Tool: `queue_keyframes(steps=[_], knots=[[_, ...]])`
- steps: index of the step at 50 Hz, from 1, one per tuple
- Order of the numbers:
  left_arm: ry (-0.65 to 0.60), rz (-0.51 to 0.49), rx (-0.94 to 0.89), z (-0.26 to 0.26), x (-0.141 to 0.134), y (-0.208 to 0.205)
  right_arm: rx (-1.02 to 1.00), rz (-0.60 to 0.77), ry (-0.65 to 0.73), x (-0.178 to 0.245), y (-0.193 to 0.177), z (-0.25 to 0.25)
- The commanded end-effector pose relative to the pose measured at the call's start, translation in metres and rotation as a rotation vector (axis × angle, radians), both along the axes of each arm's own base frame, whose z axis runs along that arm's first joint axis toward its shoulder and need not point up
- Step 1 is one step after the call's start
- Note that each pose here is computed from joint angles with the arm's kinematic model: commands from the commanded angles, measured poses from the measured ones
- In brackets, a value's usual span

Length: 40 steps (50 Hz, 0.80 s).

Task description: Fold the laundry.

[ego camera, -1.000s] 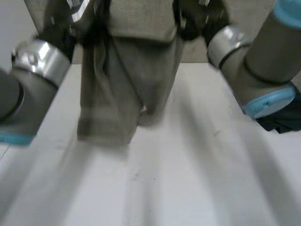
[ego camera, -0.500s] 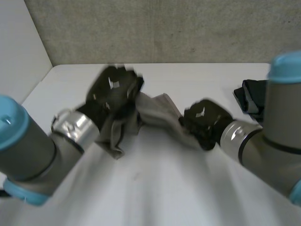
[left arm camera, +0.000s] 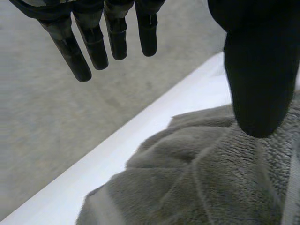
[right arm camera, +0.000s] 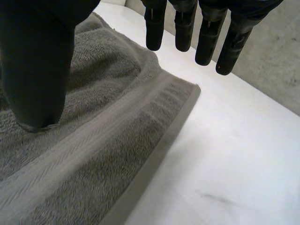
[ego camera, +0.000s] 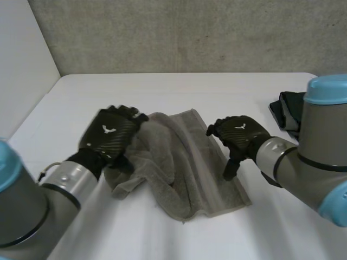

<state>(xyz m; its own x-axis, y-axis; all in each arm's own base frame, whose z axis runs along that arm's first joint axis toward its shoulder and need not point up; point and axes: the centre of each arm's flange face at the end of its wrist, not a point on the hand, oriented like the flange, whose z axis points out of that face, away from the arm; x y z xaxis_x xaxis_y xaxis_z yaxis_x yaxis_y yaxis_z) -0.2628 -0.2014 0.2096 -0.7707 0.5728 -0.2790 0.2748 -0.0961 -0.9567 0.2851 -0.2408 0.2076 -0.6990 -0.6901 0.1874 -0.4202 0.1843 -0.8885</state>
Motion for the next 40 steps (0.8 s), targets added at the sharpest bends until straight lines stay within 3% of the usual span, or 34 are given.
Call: queue_keyframes(steps=[1,11,14,25,40], knots=[[0.107,0.161,0.059,0.012,0.036,0.011,0.146,0.058,0.018,-0.017,0.024,-0.024],[0.1,0.392,0.303,-0.017,0.087,0.006,0.193,0.097,-0.019,-0.022,0.048,-0.062],[0.109,0.411,0.339,-0.023,0.092,0.004,0.173,0.077,-0.059,-0.021,0.047,-0.067],[0.091,0.347,0.507,-0.06,0.082,-0.003,0.178,0.076,-0.143,-0.005,0.047,-0.078],[0.145,0.265,0.534,-0.07,0.051,-0.019,0.172,0.093,-0.112,0.013,0.049,-0.091]])
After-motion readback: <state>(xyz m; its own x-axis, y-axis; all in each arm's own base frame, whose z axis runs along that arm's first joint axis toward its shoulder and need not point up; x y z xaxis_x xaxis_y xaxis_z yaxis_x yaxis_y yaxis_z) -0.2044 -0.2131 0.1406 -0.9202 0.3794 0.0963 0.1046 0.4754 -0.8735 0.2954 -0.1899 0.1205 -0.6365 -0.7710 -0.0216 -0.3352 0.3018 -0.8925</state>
